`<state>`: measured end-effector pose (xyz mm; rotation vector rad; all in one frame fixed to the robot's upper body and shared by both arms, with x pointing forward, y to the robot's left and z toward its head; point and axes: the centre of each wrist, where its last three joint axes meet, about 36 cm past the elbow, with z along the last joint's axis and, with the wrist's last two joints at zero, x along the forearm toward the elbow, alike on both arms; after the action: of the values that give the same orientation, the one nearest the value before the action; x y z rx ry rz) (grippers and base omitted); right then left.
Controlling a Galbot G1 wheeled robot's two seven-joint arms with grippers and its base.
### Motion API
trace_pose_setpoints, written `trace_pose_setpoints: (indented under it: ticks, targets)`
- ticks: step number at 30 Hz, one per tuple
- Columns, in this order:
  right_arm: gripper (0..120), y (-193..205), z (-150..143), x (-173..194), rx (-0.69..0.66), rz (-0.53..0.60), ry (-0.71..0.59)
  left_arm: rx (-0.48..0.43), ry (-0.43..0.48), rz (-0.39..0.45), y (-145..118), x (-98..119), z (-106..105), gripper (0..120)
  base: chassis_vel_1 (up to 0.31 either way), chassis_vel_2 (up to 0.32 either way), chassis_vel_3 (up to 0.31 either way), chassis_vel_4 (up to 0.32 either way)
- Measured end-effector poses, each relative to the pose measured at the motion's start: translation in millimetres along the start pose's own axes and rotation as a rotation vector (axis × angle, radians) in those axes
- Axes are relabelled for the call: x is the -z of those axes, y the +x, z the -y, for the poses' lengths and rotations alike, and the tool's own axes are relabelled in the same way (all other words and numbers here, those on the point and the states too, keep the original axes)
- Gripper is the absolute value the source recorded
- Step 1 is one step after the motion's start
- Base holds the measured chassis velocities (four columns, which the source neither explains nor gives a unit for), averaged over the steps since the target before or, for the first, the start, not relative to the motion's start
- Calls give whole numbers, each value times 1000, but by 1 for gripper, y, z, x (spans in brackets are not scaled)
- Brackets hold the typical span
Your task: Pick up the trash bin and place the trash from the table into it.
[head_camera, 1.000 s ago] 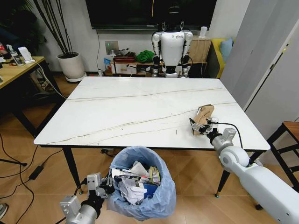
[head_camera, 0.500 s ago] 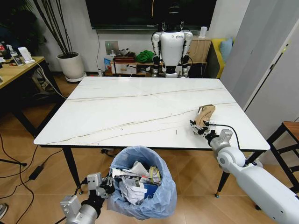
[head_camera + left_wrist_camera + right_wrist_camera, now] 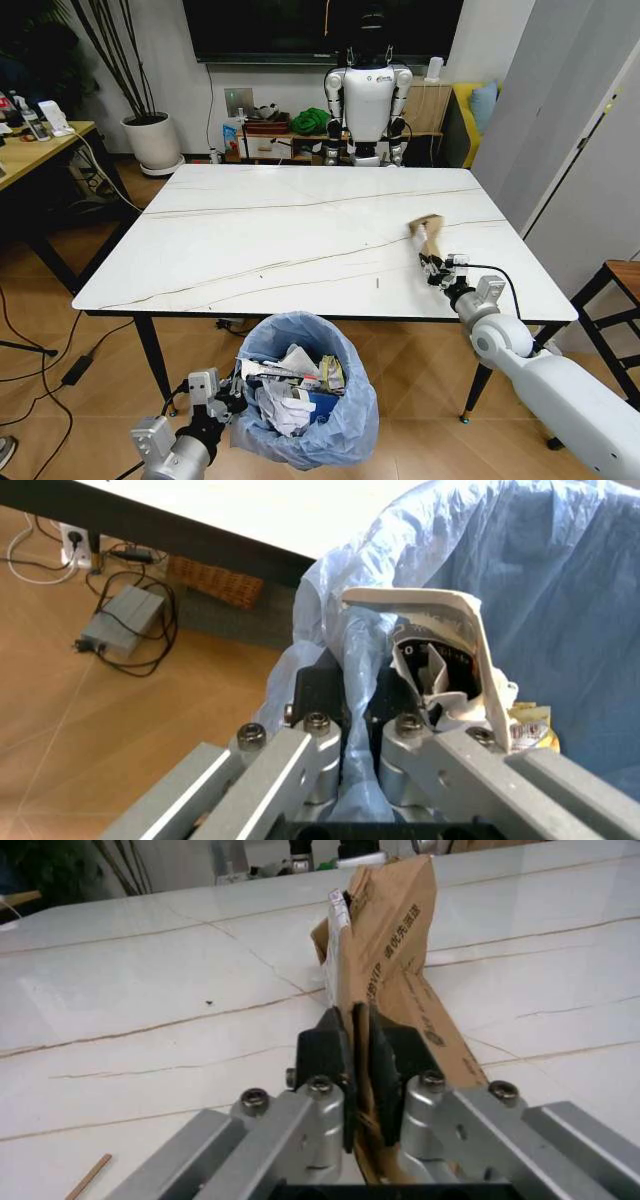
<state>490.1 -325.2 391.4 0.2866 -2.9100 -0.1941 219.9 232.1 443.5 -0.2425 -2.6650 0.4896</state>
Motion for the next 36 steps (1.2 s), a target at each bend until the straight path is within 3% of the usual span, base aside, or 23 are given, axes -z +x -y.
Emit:
trace_pose_setpoints:
  ticks: [6,18,24,36]
  targets:
    - [0,5,3,3,20,15,-13,-3,2,1,-1,0,0,0,0,0,0,0]
    - [0,33,18,57,183,164,-11,-5,5,1,-1,0,1,0,0,0,0,0]
    - [0,47,33,84,390,243,39,-9,2,5,-1,2,1,0,0,0,0,0]
    - [0,91,21,149,634,269,195,-12,0,11,-1,5,1,0,0,0,0,0]
